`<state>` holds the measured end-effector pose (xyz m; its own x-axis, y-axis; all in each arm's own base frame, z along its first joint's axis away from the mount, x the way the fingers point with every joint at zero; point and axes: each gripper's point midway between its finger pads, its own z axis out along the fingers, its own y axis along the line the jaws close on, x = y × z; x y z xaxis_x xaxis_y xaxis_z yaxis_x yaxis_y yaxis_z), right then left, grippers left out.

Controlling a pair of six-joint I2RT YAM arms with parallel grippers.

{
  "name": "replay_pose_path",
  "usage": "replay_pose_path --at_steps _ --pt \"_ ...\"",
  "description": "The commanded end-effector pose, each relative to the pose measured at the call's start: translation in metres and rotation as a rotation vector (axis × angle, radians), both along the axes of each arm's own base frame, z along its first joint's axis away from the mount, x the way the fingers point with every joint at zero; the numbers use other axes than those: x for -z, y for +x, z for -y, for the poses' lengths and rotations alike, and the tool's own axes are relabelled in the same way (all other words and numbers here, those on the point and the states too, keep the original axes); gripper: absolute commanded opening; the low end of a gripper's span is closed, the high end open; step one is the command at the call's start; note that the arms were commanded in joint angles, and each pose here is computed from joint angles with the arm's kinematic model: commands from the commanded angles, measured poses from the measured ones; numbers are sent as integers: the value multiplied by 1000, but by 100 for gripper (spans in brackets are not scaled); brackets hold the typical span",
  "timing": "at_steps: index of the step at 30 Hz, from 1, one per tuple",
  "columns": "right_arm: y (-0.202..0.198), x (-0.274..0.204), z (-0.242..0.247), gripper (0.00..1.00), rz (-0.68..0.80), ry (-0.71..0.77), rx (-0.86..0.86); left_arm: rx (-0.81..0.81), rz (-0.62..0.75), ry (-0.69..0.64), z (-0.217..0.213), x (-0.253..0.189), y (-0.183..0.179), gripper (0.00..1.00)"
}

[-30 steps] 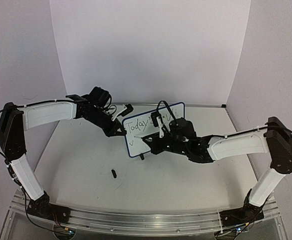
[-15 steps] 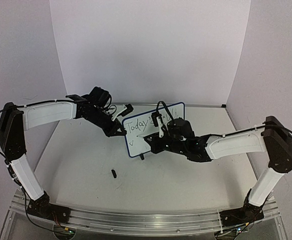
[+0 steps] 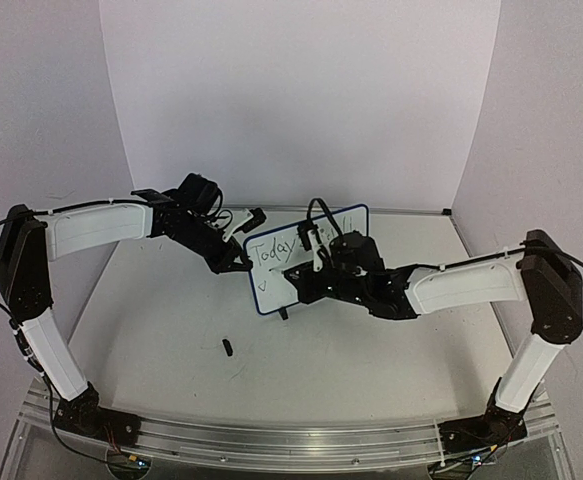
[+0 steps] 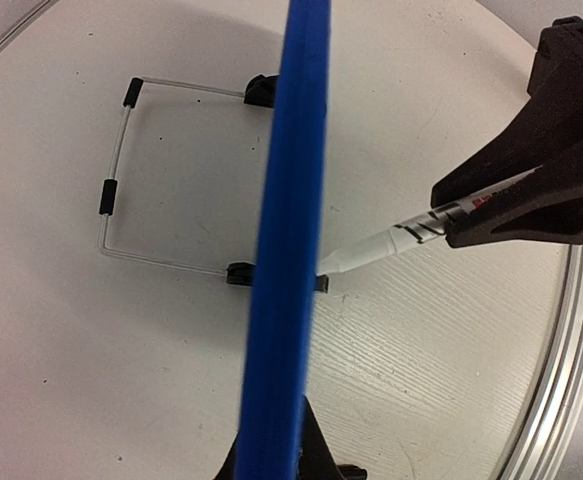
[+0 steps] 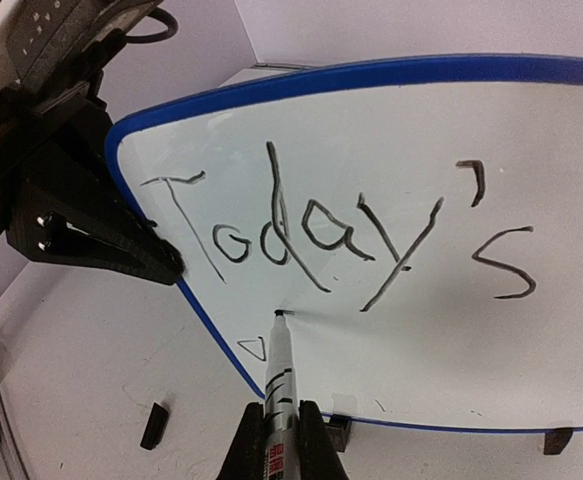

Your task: Write a sentence on the whiteboard

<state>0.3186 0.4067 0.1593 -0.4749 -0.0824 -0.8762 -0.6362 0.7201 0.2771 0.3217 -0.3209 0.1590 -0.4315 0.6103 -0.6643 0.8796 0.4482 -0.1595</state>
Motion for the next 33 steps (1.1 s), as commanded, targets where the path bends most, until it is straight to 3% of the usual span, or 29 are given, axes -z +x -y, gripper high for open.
replay_pose_path --at_steps 1,22,33 --pt "9 1 -10 0 10 9 -9 -16 -14 131 -17 30 -1 0" --pt "4 80 7 0 -127 -111 53 -14 -21 137 -16 34 -1 0" --pt "-6 63 -17 0 -126 -2 -66 -14 -22 138 -16 35 -1 0"
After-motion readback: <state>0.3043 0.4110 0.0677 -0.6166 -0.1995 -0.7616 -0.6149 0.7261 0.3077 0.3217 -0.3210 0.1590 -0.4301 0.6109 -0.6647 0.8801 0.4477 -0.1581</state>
